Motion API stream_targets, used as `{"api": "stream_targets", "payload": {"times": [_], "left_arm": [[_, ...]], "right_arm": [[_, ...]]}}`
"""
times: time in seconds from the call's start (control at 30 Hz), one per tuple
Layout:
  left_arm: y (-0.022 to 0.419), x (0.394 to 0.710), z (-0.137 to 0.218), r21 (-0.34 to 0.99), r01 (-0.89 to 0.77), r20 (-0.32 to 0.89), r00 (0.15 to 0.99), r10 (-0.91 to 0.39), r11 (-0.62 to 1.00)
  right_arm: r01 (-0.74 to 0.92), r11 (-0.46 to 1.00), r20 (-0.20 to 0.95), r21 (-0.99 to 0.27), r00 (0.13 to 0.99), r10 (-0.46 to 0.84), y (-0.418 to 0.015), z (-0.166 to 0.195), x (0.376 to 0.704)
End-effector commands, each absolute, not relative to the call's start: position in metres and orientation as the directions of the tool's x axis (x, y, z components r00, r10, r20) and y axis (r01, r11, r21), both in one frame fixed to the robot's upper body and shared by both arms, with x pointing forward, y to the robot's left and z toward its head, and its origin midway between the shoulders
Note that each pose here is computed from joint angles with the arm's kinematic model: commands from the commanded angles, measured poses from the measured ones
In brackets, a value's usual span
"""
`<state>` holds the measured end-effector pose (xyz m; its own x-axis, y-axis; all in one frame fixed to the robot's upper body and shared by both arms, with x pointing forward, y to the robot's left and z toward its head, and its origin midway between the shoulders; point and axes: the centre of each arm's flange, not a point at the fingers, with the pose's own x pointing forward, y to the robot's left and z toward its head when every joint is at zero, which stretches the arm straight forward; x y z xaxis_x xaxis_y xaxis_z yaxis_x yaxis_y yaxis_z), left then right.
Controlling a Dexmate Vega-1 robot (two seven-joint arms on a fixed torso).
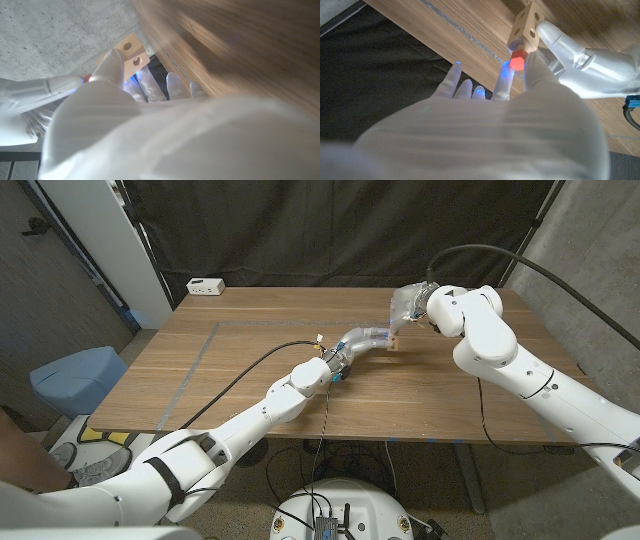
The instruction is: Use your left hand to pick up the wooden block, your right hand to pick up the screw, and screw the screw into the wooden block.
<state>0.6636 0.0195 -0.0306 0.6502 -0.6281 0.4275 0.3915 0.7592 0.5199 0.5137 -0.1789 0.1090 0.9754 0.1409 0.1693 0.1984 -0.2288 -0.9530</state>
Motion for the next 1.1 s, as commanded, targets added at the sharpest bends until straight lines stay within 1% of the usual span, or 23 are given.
{"api": "stream_targets", "payload": {"times": [0.03, 1.1], "left_arm": [[0.0153, 0.6639, -0.0296, 0.523, 0.392, 0.427, 0.647, -0.631, 0.756], [0.0174, 0.6652, -0.0302, 0.52, 0.396, 0.425, 0.648, -0.632, 0.756]], "right_arm": [[0.2, -0.228, 0.17, -0.953, 0.975, 0.144, -0.1827, 0.1086, 0.5143], [0.199, -0.21, 0.169, -0.957, 0.973, 0.155, -0.1831, 0.1082, 0.5206]]}}
